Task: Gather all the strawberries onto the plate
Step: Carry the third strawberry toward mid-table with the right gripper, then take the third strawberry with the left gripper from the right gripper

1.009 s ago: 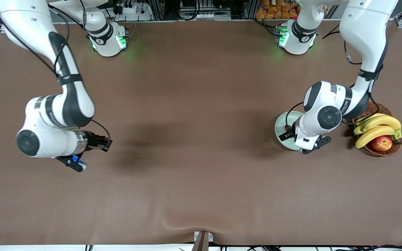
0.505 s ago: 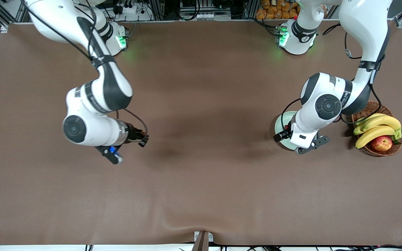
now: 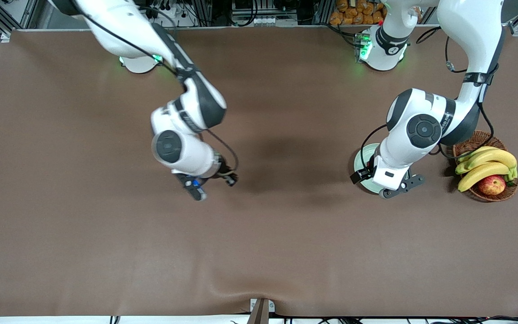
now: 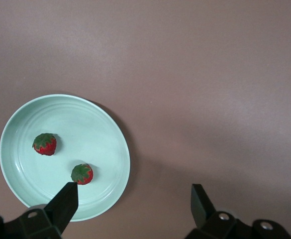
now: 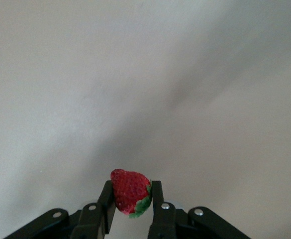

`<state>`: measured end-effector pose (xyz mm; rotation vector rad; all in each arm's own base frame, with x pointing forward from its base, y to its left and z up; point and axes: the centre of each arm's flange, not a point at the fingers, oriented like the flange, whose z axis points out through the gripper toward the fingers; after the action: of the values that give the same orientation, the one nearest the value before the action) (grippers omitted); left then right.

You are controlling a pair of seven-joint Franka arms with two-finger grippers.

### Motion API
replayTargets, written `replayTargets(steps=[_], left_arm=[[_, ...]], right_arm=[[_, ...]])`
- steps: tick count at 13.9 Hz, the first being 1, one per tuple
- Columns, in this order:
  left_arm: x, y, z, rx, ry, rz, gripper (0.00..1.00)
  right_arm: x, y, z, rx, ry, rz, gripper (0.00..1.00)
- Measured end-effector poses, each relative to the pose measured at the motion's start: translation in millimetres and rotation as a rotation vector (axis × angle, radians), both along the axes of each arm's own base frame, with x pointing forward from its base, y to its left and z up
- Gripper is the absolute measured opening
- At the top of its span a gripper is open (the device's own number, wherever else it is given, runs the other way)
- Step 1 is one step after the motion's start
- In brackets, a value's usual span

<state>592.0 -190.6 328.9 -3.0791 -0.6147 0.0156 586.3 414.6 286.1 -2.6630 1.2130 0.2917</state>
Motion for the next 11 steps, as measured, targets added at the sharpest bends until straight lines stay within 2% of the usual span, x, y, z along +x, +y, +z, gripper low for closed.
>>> replayTargets(steps=[4, 6, 11], left_arm=[[1.3, -8.7, 6.5, -0.005, -0.014, -0.005, 1.00], [-0.8, -18.8, 7.7, -0.007, -0.016, 0.003, 1.00], [5.2, -50.8, 1.4, -0.026, -0.017, 0.084, 1.00]], right_arm=[[-26.3, 43.4, -45.8, -0.008, -0.018, -0.019, 0.33], [-32.5, 52.2, -60.9, -0.010, -0.026, -0.031, 0.33], [-39.8, 54.8, -91.8, -0.033, -0.007, -0.030, 0.33]])
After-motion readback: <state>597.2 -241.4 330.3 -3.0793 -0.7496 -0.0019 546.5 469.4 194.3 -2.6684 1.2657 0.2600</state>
